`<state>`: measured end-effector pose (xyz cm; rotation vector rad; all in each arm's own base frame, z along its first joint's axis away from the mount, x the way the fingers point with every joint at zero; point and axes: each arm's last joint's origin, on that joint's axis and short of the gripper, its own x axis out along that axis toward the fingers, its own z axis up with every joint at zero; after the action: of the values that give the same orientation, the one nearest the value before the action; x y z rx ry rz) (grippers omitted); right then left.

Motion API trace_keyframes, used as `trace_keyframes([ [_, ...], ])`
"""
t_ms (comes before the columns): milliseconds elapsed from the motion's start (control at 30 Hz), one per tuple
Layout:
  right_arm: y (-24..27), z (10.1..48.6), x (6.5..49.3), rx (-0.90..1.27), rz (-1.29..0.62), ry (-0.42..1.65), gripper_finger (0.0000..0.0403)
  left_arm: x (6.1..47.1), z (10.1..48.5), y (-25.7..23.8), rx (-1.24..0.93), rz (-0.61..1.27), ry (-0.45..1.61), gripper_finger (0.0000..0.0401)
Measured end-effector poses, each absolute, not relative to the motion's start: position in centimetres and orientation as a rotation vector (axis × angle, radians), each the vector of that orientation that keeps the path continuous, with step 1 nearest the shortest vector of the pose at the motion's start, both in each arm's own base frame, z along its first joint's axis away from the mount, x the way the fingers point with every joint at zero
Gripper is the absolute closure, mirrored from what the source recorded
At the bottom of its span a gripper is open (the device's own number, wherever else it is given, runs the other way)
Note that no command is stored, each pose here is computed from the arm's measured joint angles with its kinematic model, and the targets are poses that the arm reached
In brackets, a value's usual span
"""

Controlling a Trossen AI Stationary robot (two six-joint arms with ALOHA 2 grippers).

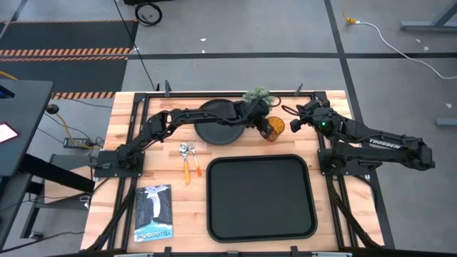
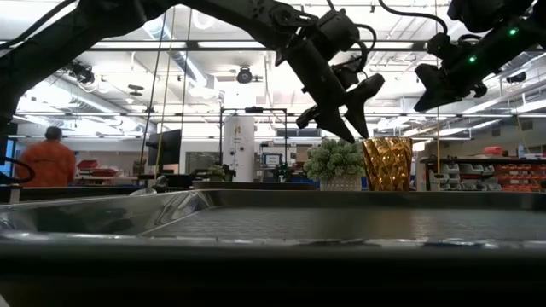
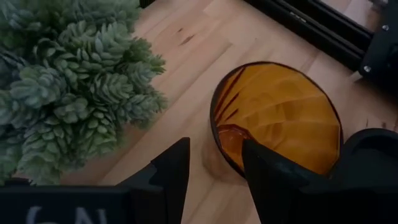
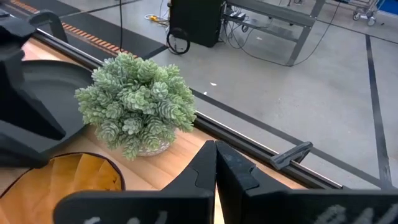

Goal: Pick and place plate/cup/fork/spoon on tray
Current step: Put the brown cup on the black serving tray

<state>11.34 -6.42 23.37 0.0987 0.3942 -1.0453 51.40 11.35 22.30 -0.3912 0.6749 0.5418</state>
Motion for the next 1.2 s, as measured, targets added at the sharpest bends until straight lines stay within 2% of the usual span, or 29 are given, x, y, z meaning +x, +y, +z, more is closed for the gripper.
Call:
trace_keyframes([
  [500, -6.42, 23.46, 11.4, 0.101, -1.037, 0.385, 0.0392, 51.51, 21.64, 11.28, -0.372, 0.52, 0.703, 0.025],
  [1200, -6.39, 23.42, 11.43, 0.101, -1.02, 0.39, 0.0392, 51.13, 21.3, 11.57, -0.302, 0.482, 0.773, 0.038],
])
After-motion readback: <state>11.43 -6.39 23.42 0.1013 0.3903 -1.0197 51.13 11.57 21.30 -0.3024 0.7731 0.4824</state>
